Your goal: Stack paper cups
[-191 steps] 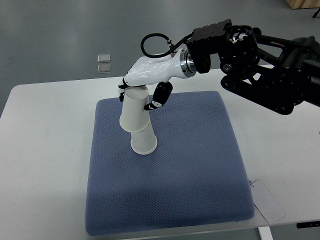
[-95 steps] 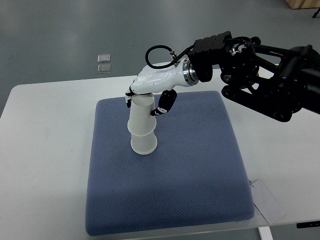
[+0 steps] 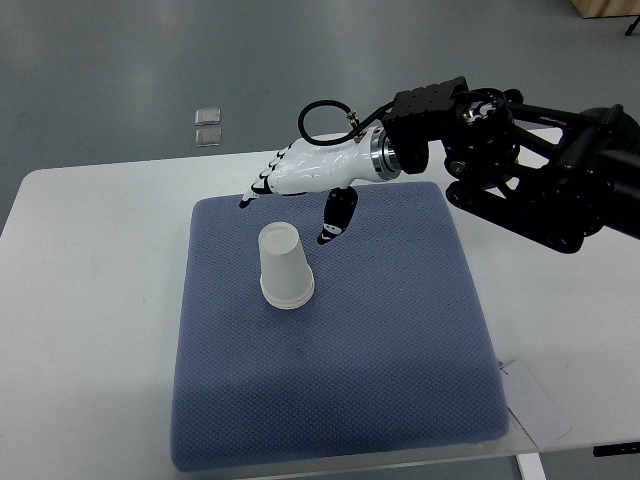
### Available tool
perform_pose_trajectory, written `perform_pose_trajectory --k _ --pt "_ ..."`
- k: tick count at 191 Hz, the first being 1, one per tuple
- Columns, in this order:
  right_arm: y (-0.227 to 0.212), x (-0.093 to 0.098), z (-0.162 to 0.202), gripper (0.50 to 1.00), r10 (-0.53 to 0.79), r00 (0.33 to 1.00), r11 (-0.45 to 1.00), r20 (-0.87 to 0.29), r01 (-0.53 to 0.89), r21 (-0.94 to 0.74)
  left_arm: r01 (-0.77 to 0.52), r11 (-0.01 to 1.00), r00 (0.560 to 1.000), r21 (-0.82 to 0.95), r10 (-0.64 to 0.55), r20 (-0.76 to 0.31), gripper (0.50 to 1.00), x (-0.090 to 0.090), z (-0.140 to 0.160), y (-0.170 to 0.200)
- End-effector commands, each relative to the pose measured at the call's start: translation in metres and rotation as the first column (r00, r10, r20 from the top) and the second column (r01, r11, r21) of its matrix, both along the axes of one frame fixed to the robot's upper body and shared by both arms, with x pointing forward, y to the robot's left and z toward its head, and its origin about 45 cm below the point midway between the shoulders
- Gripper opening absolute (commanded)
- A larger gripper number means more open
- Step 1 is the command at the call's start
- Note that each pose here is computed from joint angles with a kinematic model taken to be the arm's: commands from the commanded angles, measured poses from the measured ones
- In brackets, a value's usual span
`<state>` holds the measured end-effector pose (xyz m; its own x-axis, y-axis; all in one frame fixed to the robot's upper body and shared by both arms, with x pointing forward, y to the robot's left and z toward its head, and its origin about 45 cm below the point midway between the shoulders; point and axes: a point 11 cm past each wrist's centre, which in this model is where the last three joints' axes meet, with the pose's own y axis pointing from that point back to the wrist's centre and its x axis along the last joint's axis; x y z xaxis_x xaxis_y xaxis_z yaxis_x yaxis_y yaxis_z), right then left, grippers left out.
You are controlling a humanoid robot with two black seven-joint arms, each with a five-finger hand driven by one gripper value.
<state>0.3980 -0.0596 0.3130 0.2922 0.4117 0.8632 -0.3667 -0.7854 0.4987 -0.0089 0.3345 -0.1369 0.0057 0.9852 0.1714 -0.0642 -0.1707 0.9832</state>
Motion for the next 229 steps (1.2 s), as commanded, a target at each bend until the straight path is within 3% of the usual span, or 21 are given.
perform_pose_trajectory --k 1,29,53,91,116,133,180,207,229 --pt "-0.004 0.002 0.003 0.913 -0.012 1.000 1.000 -0.006 0.013 0.015 0.000 1.000 1.000 0.000 0.000 0.000 1.000 0.000 0.000 0.000" --pt "-0.022 0.012 0.015 0.911 -0.072 0.996 0.994 -0.044 0.076 0.080 0.000 1.000 1.000 0.000 0.000 0.000 1.000 0.000 0.000 0.000" --pt "-0.061 0.035 0.023 0.911 -0.263 0.954 0.940 -0.141 0.286 0.186 0.000 1.000 1.000 0.000 0.000 0.000 1.000 0.000 0.000 0.000" --pt "-0.130 0.062 0.021 0.911 -0.508 0.783 0.704 -0.359 0.618 0.350 0.000 1.000 1.000 0.000 0.000 0.000 1.000 0.000 0.000 0.000" --pt "-0.169 0.073 0.011 0.911 -0.575 0.668 0.530 -0.472 0.744 0.407 0.000 1.000 1.000 0.000 0.000 0.000 1.000 0.000 0.000 0.000" --pt "-0.202 0.079 -0.009 0.911 -0.616 0.555 0.365 -0.558 0.830 0.422 0.000 1.000 1.000 0.000 0.000 0.000 1.000 0.000 0.000 0.000" --pt "-0.254 0.083 -0.050 0.911 -0.549 0.297 -0.095 -0.781 0.906 0.411 0.000 1.000 1.000 0.000 0.000 0.000 1.000 0.000 0.000 0.000" --pt "-0.267 0.076 -0.068 0.911 -0.491 0.220 -0.238 -0.843 0.897 0.373 0.000 1.000 1.000 0.000 0.000 0.000 1.000 0.000 0.000 0.000" --pt "-0.267 0.072 -0.076 0.913 -0.454 0.198 -0.308 -0.869 0.880 0.361 0.000 1.000 1.000 0.000 0.000 0.000 1.000 0.000 0.000 0.000"
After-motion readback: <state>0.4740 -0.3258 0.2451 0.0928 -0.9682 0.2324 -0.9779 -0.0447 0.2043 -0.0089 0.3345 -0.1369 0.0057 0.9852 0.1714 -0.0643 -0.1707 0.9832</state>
